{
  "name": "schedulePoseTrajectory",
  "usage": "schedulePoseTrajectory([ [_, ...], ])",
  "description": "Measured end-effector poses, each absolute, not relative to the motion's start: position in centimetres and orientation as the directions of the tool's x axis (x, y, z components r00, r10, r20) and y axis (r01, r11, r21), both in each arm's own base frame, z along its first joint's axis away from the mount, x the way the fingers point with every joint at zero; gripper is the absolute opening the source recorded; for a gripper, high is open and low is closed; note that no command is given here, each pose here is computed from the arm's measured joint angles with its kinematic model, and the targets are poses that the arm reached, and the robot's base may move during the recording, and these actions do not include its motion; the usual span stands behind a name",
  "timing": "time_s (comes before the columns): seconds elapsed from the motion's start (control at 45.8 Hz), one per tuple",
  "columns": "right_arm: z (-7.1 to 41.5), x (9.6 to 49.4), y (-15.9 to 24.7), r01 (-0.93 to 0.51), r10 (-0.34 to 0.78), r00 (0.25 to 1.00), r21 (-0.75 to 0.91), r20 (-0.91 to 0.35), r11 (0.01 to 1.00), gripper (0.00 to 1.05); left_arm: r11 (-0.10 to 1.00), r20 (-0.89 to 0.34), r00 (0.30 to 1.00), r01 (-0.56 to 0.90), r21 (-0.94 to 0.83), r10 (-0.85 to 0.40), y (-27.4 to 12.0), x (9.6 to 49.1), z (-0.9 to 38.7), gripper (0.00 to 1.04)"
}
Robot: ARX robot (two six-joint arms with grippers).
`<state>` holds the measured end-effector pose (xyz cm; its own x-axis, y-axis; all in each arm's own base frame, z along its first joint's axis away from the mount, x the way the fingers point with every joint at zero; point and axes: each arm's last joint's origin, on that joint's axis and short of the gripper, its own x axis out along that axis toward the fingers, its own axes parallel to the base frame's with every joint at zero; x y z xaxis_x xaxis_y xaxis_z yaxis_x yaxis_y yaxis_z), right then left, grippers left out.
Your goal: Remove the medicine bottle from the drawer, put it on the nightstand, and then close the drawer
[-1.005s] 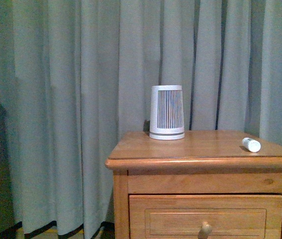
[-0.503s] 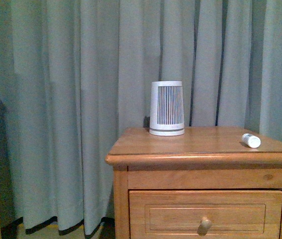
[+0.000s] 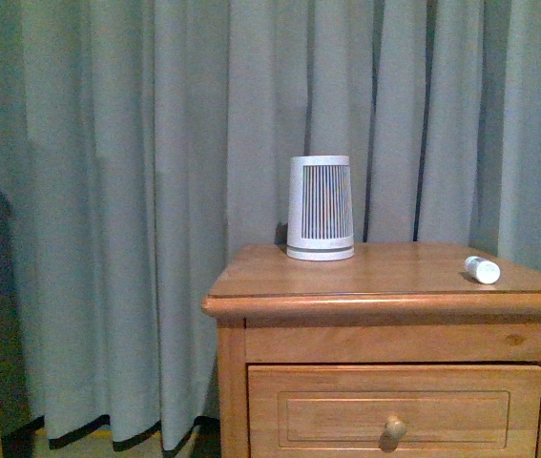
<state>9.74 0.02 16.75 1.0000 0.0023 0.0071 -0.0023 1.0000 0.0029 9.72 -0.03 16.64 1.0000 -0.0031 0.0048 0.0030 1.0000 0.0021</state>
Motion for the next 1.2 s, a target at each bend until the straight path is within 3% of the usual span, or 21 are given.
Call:
schedulePoseTrajectory([
  [1.202,16.75,9.74,0.02,-0.002,0.002,1.000,0.003,0.007,1.000,0.98,1.000,0.005,1.000,0.003,0.002,-0.003,-0.03,9.72,16.64,0.98],
])
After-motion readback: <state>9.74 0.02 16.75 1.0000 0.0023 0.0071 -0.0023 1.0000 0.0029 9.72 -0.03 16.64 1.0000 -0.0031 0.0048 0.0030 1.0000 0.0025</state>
